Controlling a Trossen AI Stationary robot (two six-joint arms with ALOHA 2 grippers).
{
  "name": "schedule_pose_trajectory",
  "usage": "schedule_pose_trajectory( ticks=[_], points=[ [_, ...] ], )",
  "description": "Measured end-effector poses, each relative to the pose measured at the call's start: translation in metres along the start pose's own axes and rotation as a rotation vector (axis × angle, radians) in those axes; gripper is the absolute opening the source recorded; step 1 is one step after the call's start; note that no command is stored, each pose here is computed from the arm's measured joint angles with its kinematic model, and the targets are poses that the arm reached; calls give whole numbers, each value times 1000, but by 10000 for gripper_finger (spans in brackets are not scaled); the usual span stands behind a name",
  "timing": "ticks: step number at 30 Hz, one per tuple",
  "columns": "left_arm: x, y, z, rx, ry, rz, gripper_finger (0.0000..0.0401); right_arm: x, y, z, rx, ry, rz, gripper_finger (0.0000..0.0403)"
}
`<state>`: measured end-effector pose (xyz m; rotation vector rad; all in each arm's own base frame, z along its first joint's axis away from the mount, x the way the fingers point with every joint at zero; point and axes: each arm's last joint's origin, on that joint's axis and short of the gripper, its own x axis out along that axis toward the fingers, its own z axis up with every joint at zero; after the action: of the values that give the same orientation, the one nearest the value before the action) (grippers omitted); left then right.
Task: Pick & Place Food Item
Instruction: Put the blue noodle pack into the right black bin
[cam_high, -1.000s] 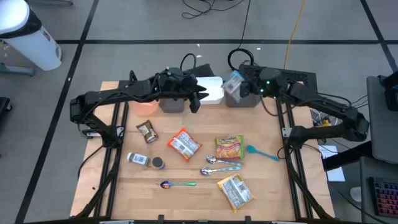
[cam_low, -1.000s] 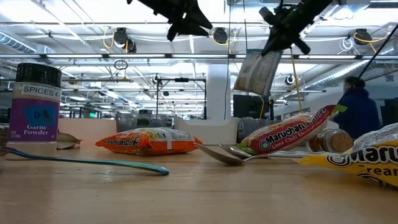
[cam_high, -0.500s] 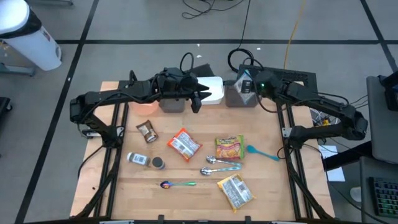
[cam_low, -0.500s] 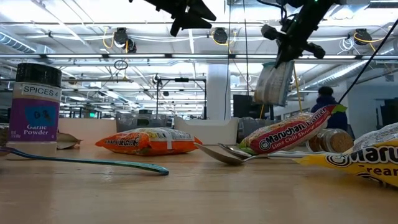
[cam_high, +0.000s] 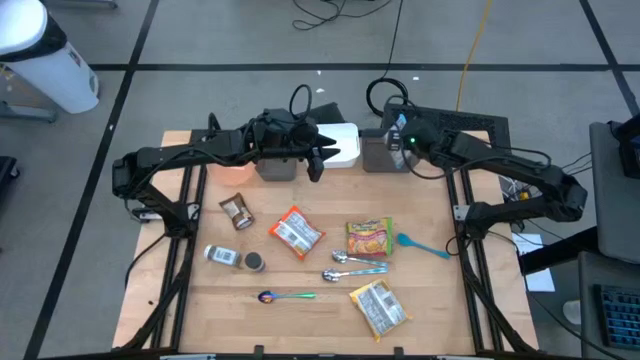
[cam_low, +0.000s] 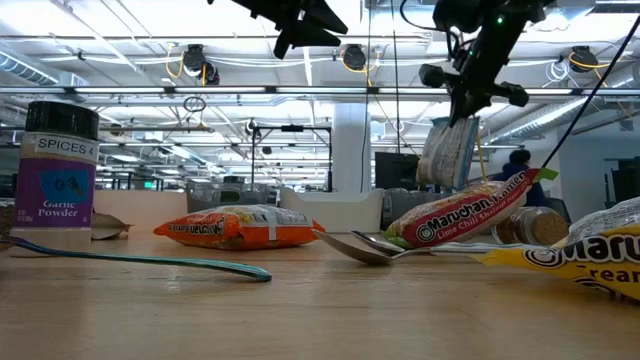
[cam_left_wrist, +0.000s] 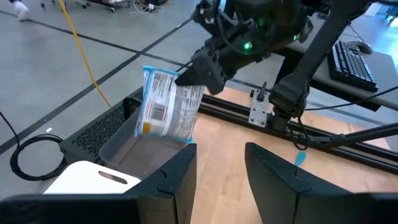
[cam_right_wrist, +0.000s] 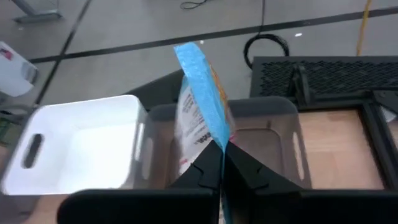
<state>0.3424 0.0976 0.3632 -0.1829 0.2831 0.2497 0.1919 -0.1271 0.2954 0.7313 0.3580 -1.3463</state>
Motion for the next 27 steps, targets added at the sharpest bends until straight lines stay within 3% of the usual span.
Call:
schedule_pose_trajectory(
  ticks=[18, 27],
  points=[
    [0, 0, 0, 0, 1, 0, 145, 32, -24, -9, 51, -14, -86, 0],
    [0, 0, 0, 0, 0, 0, 145, 36, -31, -4, 10, 8, -98, 0]
  ],
)
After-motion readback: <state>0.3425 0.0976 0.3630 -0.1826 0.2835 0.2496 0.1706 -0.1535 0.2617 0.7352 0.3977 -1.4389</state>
